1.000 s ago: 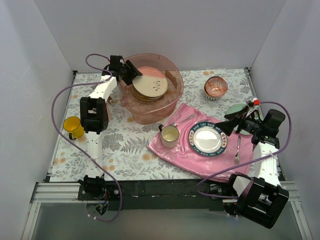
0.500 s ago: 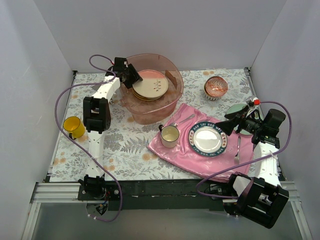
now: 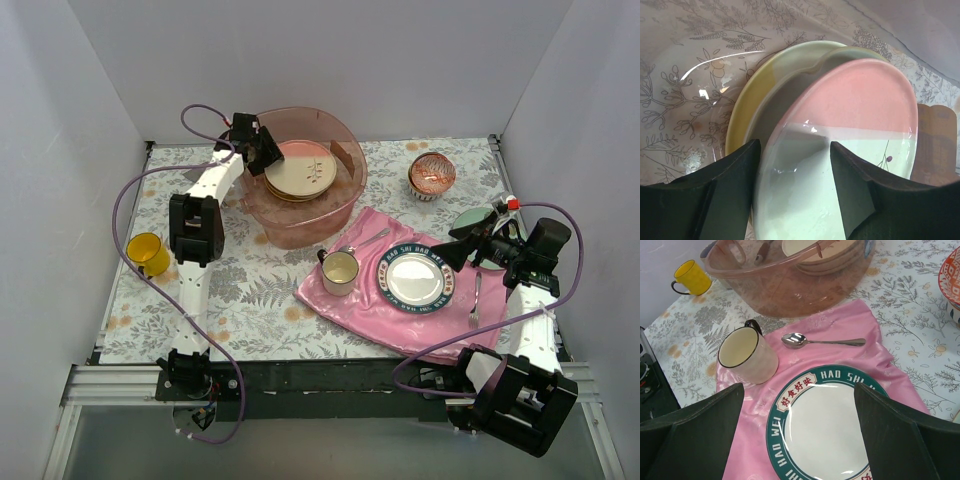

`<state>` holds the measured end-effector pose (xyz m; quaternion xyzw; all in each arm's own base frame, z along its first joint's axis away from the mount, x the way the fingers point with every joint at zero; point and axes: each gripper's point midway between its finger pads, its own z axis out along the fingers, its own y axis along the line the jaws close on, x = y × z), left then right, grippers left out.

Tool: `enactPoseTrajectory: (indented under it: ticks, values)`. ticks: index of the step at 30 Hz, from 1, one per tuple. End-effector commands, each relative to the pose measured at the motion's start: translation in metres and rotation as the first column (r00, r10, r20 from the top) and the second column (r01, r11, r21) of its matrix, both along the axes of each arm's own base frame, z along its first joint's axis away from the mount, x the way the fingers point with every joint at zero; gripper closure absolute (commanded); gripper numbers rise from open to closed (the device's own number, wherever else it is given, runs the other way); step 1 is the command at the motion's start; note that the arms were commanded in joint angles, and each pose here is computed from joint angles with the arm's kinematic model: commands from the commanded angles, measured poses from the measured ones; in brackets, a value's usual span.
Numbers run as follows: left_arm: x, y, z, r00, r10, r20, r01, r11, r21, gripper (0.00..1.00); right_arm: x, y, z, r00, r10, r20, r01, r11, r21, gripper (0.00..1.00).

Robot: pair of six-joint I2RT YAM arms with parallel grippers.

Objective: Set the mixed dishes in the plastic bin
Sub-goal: Place the plate in the plastic bin.

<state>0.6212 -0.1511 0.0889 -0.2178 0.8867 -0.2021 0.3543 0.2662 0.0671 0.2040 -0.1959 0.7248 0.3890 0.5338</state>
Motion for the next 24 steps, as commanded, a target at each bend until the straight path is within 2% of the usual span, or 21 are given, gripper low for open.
enactPoseTrajectory:
  ticks: [1,13,24]
  values:
    - [0.011,0.014,0.028,0.997,0.037,0.068,-0.04,0.998,0.047,0.42,0.002,-0.002,0.015,0.999,0.012,0.044,-0.011,1.0,-0.017,0.01]
    - [0.013,0.032,0.036,0.992,0.091,0.089,-0.103,0.985,0.139,0.35,0.002,-0.002,0.016,0.999,0.012,0.052,-0.01,1.0,-0.024,0.01]
    - [0.014,0.037,0.052,0.988,0.099,0.12,-0.118,0.979,0.168,0.32,0.003,-0.003,0.016,0.998,0.008,0.056,-0.007,1.0,-0.029,0.01]
